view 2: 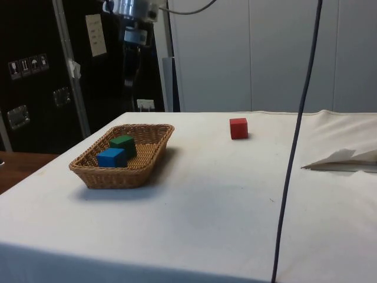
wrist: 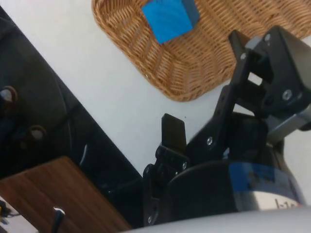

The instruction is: Pick up exactly two blocks and place them into the basket.

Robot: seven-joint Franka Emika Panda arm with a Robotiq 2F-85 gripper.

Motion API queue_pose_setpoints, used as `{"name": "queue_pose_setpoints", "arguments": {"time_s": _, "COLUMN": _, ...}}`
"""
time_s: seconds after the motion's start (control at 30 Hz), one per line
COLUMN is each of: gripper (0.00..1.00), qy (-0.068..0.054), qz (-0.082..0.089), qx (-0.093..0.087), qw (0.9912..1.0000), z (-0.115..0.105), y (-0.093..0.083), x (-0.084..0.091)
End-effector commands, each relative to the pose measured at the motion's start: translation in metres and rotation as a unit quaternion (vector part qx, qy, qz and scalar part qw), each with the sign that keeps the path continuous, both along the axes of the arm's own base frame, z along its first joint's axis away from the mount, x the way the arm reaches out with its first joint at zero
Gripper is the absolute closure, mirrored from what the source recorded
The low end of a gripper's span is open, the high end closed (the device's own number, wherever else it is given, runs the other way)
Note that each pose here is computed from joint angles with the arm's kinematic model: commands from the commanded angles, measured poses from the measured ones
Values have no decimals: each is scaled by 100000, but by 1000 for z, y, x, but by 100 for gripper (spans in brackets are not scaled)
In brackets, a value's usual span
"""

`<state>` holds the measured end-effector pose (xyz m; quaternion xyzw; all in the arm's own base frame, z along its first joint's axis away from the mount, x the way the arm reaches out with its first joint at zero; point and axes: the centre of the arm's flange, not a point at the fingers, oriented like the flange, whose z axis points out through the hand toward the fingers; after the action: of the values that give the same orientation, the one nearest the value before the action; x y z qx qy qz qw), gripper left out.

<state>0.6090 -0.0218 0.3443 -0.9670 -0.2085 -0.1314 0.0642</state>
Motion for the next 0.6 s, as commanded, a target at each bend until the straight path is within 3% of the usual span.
{"name": "queue_pose_setpoints", "arguments": {"time_s": 0.0, "gripper": 0, "qy": -97, "qz": -256, "qx": -664, "qw": 99997, "z": 1, "y": -1, "x": -7}}
{"name": "queue_pose_setpoints", "arguments": {"time_s": 0.13, "gripper": 0, "qy": 173, "qz": -380, "qx": -1325, "qw": 99990, "z": 1, "y": -3, "x": -10}}
{"name": "queue_pose_setpoints", "arguments": {"time_s": 0.17, "gripper": 0, "qy": 327, "qz": -35, "qx": -348, "qw": 99999, "z": 2, "y": -3, "x": -7}}
{"name": "queue_pose_setpoints", "arguments": {"time_s": 0.2, "gripper": 0, "qy": 229, "qz": -424, "qx": -1483, "qw": 99988, "z": 1, "y": -4, "x": -10}}
{"name": "queue_pose_setpoints", "arguments": {"time_s": 0.3, "gripper": 0, "qy": 416, "qz": -730, "qx": -2447, "qw": 99967, "z": 0, "y": -6, "x": -11}}
{"name": "queue_pose_setpoints", "arguments": {"time_s": 0.57, "gripper": 0, "qy": 638, "qz": -814, "qx": -2782, "qw": 99956, "z": 1, "y": -4, "x": -11}}
